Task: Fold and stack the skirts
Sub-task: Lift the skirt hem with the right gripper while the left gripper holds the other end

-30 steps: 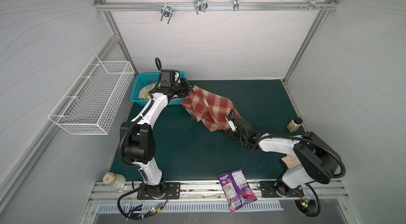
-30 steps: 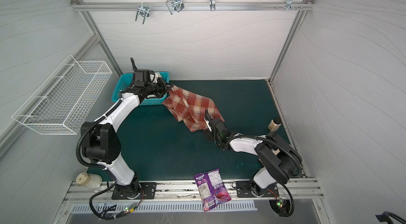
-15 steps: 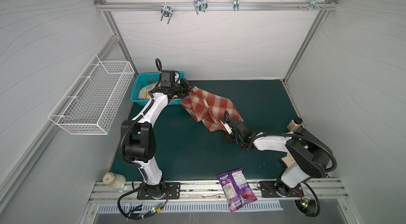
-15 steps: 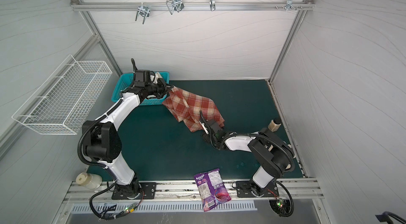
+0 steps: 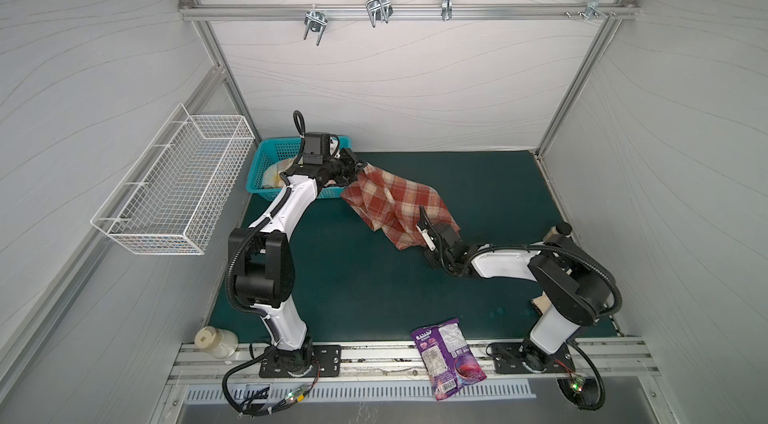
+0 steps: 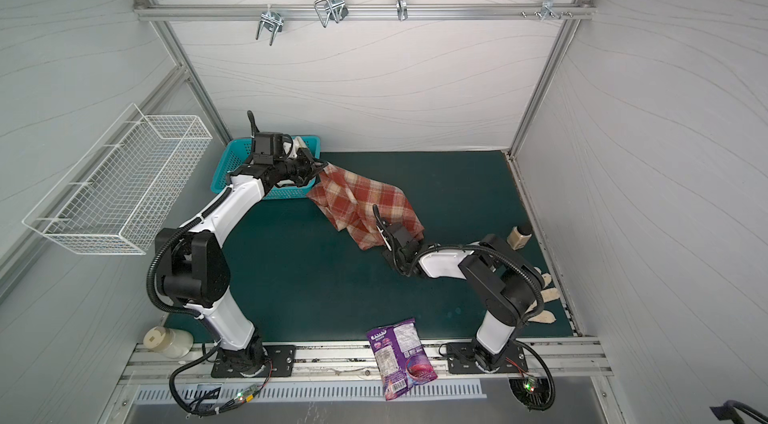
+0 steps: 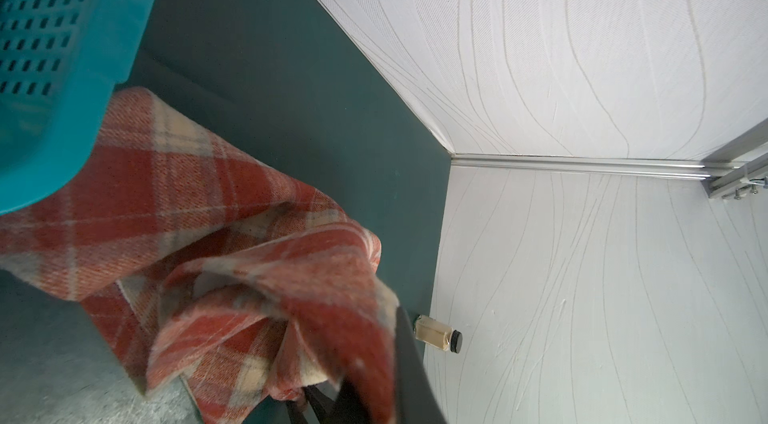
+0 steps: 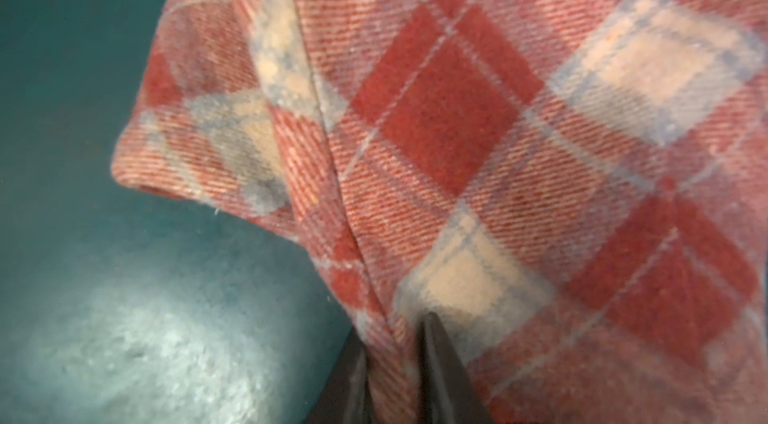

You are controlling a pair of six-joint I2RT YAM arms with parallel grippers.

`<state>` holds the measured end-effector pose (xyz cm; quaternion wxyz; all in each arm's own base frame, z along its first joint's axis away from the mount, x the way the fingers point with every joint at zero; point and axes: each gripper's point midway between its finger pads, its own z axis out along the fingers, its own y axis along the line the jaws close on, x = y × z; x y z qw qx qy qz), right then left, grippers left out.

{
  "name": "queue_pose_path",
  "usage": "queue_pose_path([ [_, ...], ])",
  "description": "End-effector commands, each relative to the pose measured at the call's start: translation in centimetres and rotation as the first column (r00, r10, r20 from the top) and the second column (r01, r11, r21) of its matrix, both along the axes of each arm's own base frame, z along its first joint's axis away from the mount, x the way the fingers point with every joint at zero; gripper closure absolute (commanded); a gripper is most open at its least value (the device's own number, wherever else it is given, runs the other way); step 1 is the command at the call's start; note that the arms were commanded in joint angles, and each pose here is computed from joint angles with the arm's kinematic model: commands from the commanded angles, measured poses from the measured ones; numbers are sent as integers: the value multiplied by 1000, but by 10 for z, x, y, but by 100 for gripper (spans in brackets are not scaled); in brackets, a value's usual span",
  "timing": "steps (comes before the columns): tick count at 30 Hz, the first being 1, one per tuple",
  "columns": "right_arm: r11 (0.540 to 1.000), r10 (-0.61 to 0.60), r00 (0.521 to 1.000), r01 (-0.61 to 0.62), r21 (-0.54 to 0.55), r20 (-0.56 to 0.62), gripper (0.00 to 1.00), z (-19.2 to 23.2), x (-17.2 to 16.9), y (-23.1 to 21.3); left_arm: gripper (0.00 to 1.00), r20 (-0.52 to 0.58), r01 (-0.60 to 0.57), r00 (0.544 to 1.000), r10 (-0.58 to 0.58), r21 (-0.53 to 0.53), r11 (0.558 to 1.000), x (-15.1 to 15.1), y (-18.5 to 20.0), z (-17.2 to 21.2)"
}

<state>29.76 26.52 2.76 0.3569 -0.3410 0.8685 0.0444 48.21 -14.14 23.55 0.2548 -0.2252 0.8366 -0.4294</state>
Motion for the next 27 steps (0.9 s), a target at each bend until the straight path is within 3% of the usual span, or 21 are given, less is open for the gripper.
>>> queue_pose_path([
  [1,999,-43,999,43,-3,-2,84,10,1,-7,100,61,5,998,-5,-7,1000,9,2,19],
  [3,999,-42,999,42,7,3,84,18,0,-5,100,60,8,998,-7,-3,1000,8,2,18],
  [8,998,15,1000,-16,55,15,98,47,-9,7,100,72,8,997,-8,4,1000,3,3,25],
  [18,968,98,994,-106,229,48,100,145,-35,20,100,169,-12,986,4,45,999,-28,14,74],
  [27,900,181,975,-217,378,129,100,250,-69,25,100,327,-68,945,33,94,993,-83,29,146],
])
